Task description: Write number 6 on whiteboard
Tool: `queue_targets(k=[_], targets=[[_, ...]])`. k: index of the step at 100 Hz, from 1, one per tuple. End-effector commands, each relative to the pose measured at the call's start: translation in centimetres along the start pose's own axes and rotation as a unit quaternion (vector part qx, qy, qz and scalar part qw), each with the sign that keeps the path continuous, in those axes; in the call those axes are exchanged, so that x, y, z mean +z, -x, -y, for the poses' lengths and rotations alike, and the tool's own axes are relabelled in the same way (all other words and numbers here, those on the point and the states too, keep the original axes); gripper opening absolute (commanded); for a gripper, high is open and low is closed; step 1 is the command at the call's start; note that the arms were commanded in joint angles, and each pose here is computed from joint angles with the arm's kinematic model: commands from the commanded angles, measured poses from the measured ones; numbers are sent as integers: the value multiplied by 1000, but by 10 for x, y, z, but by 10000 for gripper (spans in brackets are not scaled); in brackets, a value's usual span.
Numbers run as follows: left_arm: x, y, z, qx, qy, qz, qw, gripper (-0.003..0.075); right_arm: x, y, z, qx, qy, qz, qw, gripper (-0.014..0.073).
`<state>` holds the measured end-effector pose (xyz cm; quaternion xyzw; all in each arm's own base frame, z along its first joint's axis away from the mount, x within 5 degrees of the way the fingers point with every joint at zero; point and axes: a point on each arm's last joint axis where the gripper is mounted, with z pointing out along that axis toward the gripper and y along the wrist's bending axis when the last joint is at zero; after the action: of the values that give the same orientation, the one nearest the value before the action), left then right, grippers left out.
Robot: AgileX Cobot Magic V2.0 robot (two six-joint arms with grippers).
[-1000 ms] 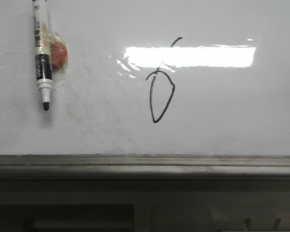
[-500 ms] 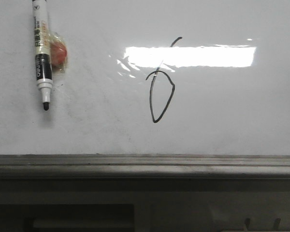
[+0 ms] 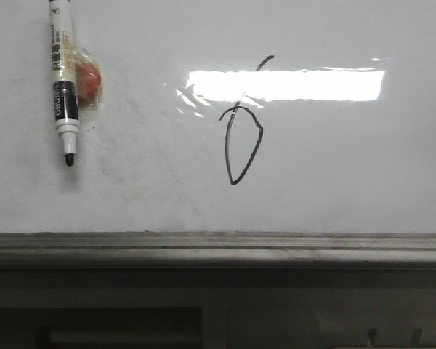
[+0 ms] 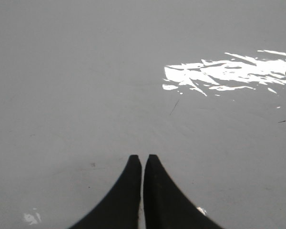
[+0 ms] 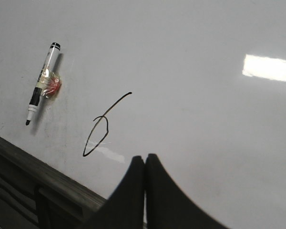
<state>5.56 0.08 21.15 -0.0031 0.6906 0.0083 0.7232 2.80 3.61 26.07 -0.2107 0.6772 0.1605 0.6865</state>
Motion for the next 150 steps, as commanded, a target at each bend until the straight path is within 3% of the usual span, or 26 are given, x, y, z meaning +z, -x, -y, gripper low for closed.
queue_targets(k=[1, 42, 68, 150], targets=[[-1, -9, 0, -7, 1, 26, 1000, -20, -1, 13, 4, 9, -23, 35, 999, -65], [-1, -9, 0, -7, 1, 26, 1000, -20, 4, -11, 34, -68, -190, 72, 977, -65], [-1, -9, 0, -7, 1, 26, 1000, -20, 9, -51, 41, -82, -249, 21, 965, -65], [-1, -9, 0, -7, 1, 26, 1000, -20, 6, -58, 39, -109, -255, 11, 961, -65]])
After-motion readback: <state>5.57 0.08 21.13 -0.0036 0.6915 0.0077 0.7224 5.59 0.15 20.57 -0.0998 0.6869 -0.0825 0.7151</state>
